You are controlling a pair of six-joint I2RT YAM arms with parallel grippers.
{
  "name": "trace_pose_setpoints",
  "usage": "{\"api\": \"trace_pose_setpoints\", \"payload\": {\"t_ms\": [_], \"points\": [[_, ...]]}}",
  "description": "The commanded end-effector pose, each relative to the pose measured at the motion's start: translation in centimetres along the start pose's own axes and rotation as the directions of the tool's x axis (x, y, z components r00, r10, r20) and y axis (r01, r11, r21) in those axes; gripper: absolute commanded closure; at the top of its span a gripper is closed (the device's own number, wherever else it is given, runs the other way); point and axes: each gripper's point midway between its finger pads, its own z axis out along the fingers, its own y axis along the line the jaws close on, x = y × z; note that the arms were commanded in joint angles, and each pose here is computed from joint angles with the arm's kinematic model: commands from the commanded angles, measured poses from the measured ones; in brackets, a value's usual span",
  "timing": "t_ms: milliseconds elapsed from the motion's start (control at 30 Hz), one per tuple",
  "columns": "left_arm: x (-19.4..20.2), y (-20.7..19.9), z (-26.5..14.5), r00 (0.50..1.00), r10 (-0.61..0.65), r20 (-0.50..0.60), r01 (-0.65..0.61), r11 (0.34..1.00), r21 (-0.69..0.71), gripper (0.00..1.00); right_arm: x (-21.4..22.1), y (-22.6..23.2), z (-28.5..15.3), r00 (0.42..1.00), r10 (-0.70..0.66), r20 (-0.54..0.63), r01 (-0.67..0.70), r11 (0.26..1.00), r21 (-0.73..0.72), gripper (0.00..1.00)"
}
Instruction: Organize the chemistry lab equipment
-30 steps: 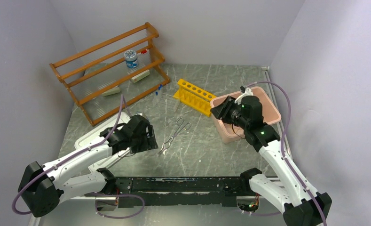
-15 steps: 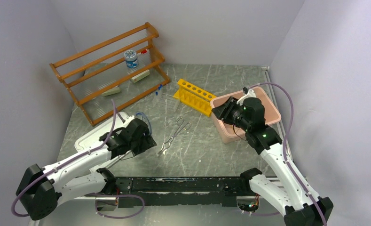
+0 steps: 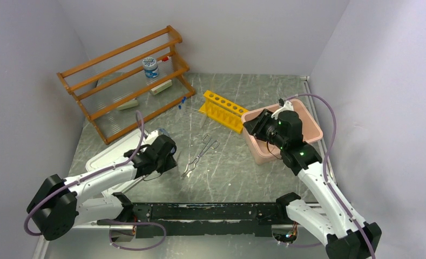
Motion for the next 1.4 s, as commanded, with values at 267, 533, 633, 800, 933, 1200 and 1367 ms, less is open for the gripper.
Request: {"api": "trace_pose_setpoints", "payload": {"t_ms": [267,533,633,800,933,1200,1367], "points": [[-1.9,-0.5,-0.7,0.99,0.1,0.105,-0.105,0.993,0.046,0.93,-0.2,0.8,0.0,1.0,-0.006,0.006,0.007,0.999,-0.031,0.57],[-4.2,-6.7,-6.0,0.975,0.152,0.161,-0.195,0.933,0.302,0.95,1.6,3.8,-0.1,0.998,0.014,-0.067,-0.029,0.973,-0.227,0.51],[-4.3,-11.1,-9.5,0.977,0.151,0.148,-0.205,0.845,0.494,0.95,2.2,5.9,-0.5,0.995,0.039,-0.089,-0.069,0.93,-0.362,0.39],[-5.0,-16.5,-13.6,0.99,0.097,0.101,-0.139,0.721,0.679,0.95,1.7,9.5,-0.9,0.989,0.119,-0.09,-0.149,0.846,-0.513,0.27],[-5.7,-19.5,-15.2,0.997,0.034,0.063,-0.07,0.637,0.768,0.95,1.7,12.5,-0.9,0.985,0.132,-0.113,-0.174,0.796,-0.579,0.25],[-6.6,-22.9,-16.6,0.998,0.037,0.055,-0.067,0.554,0.83,0.95,-0.3,14.2,1.1,0.973,0.23,0.0,-0.195,0.828,-0.525,0.29],[-6.2,-22.9,-15.8,0.998,0.045,0.042,-0.06,0.561,0.825,0.95,-1.2,12.0,2.8,0.933,0.352,0.071,-0.292,0.86,-0.418,0.36]]}}
